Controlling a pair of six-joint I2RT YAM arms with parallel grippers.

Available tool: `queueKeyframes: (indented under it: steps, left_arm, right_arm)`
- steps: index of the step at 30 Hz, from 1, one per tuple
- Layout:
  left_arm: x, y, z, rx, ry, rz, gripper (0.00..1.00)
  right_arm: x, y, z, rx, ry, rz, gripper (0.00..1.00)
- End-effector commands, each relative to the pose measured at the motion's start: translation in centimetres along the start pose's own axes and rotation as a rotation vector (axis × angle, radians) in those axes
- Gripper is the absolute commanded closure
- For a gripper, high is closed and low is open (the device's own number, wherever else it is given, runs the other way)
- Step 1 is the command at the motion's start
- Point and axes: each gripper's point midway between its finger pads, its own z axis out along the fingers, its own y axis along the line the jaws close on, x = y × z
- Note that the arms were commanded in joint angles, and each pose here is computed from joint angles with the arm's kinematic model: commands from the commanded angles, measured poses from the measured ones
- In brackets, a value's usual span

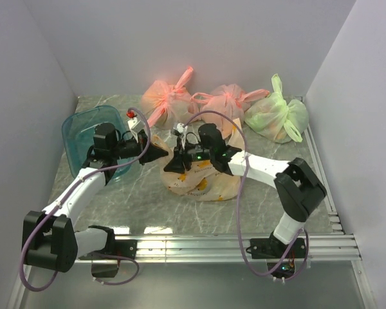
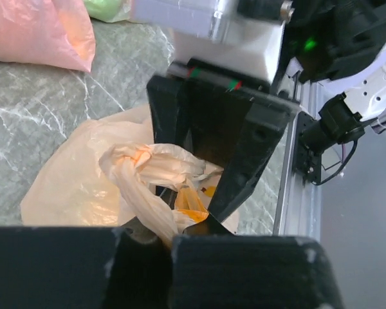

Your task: Place the fake fruits into the plastic bag and tie a complex knot

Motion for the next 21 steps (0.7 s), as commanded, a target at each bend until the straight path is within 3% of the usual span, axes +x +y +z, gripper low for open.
queueKeyframes:
  steps: [1, 3, 7, 12, 15, 19, 21]
  left_arm:
    - [-2.0, -0.4, 0.0, -0.008, -0.052, 0.036, 0.99]
    - [-2.0, -0.3, -0.1, -0.022, -0.047, 0.018, 0.99]
    - [-2.3, 0.0, 0.0, -0.04, -0.049, -0.005, 0.99]
    - [-2.9, 0.1, 0.1, -0.047, -0.063, -0.007, 0.99]
    - [-3.1, 0.6, 0.2, -0.064, -0.065, -0.02, 0.99]
    - [-3.0, 1.3, 0.4, -0.087, -0.053, -0.046, 0.99]
    - [-2.6, 1.8, 0.4, -0.109, -0.039, -0.063, 0.99]
  right_arm:
    - [-5.2, -0.8, -3.2, 0.195, -0.045, -0.083, 0.55]
    - [-5.3, -1.3, -4.6, 0.279, -0.011, -0.065, 0.48]
    - [-4.4, -1.4, -7.5, 0.364, 0.099, -0.204, 0.44]
    - [-0.2, -2.9, -8.7, 0.376, 0.229, -0.176, 0.44]
    - [3.4, -4.6, -8.1, 0.376, 0.299, -0.103, 0.56]
    - [6.1, -7.1, -7.7, 0.422, 0.332, -0.024, 0.81]
    - [6.8, -8.6, -7.7, 0.443, 0.328, 0.012, 0.86]
